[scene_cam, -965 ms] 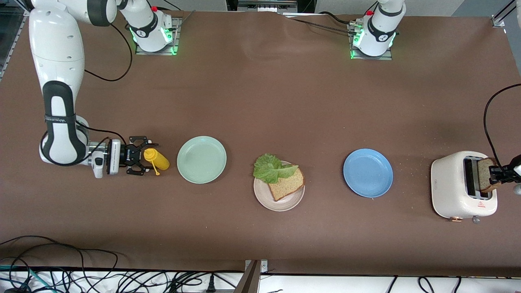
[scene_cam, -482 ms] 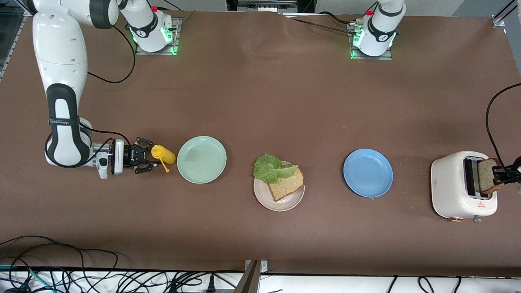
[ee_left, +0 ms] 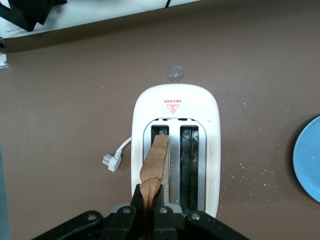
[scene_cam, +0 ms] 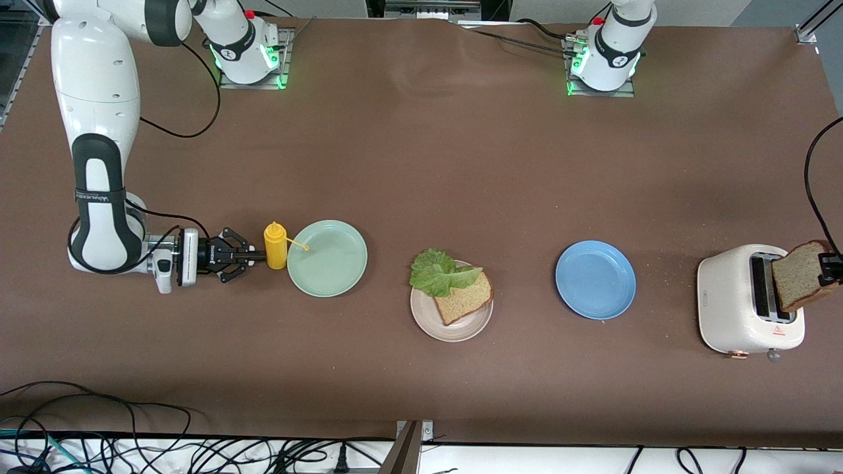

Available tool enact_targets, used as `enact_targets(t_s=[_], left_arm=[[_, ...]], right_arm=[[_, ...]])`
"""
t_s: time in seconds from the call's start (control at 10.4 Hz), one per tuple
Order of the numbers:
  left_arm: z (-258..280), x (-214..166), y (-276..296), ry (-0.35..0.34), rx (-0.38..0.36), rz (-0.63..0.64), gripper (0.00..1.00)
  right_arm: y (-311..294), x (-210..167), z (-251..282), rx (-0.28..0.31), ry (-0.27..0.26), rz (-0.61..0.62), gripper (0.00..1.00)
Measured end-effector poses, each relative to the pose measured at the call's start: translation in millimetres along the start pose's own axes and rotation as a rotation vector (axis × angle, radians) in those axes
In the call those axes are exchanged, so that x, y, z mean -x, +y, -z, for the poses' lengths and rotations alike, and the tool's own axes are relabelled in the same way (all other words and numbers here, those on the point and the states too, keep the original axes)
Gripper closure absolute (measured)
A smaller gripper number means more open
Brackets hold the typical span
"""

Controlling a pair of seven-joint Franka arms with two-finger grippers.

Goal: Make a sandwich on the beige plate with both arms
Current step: 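Lift the mustard bottle upright while the left gripper lifts the bread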

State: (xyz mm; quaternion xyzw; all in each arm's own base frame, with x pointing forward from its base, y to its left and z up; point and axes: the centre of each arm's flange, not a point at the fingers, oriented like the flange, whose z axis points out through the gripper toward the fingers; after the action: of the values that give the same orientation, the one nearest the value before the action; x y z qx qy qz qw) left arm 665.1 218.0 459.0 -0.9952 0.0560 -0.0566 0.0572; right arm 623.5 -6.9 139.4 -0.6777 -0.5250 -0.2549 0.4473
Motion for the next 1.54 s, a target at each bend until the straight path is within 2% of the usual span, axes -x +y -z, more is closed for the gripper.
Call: enact_targets(t_s=[0.1, 0.19, 0.29, 0.48, 0.58, 0.96, 1.16, 1.54], left_arm=[[12, 1, 1, 0.014, 0.011, 0.010, 0.90], [21, 3, 2, 0.018, 0.012, 0.013, 0.90], [29, 5, 2, 0.016, 0.011, 0.015, 0.90], [41, 7, 4, 0.013, 0.008, 0.017, 0.90], [45, 8, 5, 0.012, 0.007, 0.017, 0.90], [52, 12, 12, -0.015, 0.019, 0.011, 0.90], [65, 16, 18, -0.013, 0.056, 0.024, 0.90], [76, 20, 27, -0.036, 0.080, 0.047, 0.90]], right_arm=[[0, 0, -1, -0.005, 0.003, 0.000, 0.63], [-1, -1, -1, -0.007, 0.003, 0.001, 0.44], [-1, -1, -2, -0.009, 0.004, 0.002, 0.35], [-1, -2, -3, -0.012, 0.006, 0.003, 0.05], [-1, -2, -4, -0.015, 0.007, 0.004, 0.00], [-8, -9, -27, -0.092, 0.051, 0.015, 0.00], [-9, -8, -28, -0.095, 0.061, 0.020, 0.03], [-8, -13, -31, -0.089, 0.077, 0.008, 0.61]])
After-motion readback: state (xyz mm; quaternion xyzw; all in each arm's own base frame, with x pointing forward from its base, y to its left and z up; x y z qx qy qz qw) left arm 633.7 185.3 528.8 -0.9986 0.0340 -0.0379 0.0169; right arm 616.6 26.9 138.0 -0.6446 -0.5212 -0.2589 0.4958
